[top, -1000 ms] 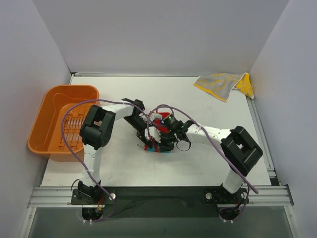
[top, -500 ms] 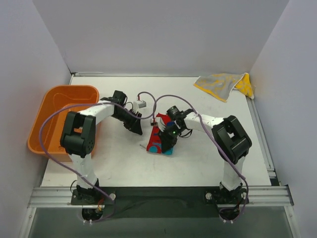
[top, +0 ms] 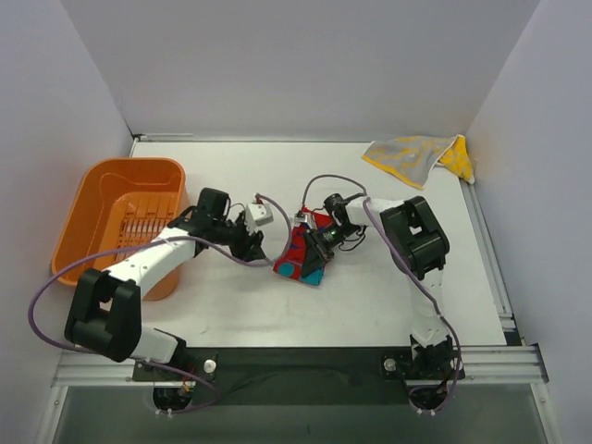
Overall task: Roll the towels
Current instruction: Roll the towel
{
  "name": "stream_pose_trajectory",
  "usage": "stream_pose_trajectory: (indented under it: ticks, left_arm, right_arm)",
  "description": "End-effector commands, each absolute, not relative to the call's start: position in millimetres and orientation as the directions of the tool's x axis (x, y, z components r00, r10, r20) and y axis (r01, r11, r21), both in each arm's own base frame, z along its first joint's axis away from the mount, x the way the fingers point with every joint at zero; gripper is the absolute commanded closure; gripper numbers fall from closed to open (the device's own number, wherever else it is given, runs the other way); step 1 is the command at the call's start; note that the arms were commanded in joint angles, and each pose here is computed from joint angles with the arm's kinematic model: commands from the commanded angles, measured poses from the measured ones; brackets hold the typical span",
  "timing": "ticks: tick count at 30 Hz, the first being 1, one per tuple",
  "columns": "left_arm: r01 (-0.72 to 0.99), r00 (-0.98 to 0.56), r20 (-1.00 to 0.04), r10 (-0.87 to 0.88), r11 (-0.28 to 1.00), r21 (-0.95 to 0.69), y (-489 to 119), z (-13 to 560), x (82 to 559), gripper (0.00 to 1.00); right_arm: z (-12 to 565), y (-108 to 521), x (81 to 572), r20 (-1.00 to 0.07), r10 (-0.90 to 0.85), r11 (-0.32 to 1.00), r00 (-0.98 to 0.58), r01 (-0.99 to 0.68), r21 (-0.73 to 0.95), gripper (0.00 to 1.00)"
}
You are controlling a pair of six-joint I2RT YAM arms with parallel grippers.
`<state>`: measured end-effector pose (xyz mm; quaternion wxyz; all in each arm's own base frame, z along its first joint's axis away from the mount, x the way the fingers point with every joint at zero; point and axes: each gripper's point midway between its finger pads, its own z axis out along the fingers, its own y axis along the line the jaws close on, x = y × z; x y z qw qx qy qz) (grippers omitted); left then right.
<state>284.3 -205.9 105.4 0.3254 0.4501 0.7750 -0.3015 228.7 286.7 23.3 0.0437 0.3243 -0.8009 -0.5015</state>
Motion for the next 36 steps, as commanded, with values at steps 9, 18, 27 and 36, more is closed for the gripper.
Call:
stream_pose_trajectory:
  ticks: [9,18,27,36]
  left_arm:
    - [0.912,0.352,-0.718,0.600,-0.049,0.406,-289,99,241,0.43]
    - [0.822,0.522,-0.628,0.577,-0.144,0.551,-314,79,256,0.42]
    - [0.827,0.548,-0.589,0.594,-0.278,0.489,-304,41,236,0.42]
    - [0.892,0.452,-0.493,0.743,-0.375,0.252,-298,12,226,0.84]
  right_arm:
    - [16,279,230,-0.128,-0.518,0.308,-0.846,-0.323,0.895,1.00]
    - [16,279,232,-0.118,-0.511,0.305,-0.851,-0.308,0.901,1.00]
    - [16,278,232,-0.115,-0.511,0.310,-0.852,-0.307,0.900,1.00]
    - [15,275,237,-0.144,-0.526,0.340,-0.838,-0.363,0.868,0.93]
